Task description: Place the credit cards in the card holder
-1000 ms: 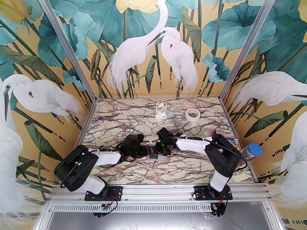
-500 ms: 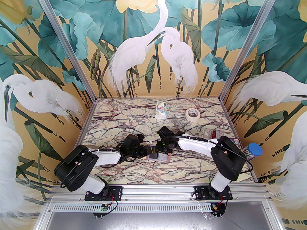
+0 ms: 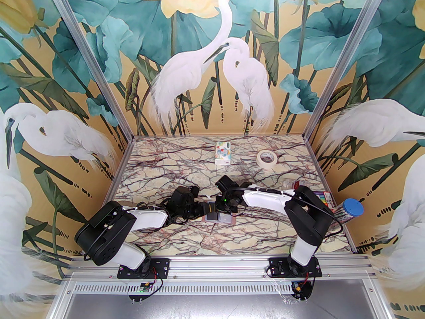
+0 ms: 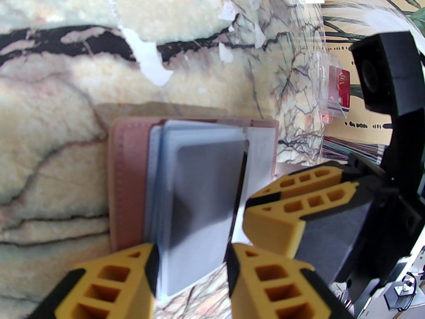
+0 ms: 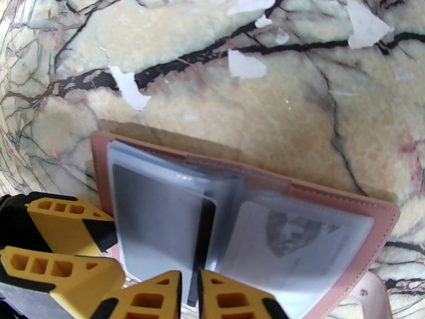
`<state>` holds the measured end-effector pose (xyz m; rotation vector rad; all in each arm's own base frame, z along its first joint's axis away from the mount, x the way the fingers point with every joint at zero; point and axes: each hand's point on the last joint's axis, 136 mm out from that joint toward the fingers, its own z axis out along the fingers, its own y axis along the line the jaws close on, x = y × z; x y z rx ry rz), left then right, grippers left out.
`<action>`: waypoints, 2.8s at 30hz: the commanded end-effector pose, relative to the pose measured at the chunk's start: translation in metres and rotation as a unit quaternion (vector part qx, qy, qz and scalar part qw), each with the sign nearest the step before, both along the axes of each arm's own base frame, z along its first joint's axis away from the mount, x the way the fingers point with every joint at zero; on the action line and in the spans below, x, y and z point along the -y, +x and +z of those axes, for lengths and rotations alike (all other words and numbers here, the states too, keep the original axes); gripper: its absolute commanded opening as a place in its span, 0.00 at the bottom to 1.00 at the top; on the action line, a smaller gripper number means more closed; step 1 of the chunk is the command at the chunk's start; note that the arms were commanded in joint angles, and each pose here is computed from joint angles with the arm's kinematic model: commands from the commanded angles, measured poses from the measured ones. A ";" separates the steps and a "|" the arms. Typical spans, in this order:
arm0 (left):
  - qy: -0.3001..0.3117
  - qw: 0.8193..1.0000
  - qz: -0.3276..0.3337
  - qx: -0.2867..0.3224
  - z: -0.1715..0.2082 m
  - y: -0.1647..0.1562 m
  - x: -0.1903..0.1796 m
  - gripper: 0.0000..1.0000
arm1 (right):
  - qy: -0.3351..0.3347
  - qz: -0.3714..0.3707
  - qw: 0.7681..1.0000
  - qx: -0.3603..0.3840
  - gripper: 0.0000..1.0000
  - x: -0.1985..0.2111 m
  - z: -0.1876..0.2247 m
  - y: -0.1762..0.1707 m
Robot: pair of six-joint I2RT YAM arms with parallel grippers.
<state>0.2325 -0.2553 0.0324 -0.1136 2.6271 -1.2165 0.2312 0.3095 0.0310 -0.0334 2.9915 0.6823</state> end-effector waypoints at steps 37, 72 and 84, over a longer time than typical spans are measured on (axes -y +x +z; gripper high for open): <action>-0.011 1.000 0.003 0.002 0.017 -0.004 -0.002 0.46 | -0.021 -0.003 1.000 -0.016 0.04 0.004 -0.021 -0.005; -0.094 0.995 -0.034 0.002 0.045 -0.009 0.032 0.45 | 0.006 0.007 1.000 0.019 0.20 0.002 0.019 0.001; -0.115 0.992 -0.057 0.004 0.055 -0.004 0.057 0.46 | -0.007 -0.037 0.998 0.054 0.35 0.051 0.051 0.010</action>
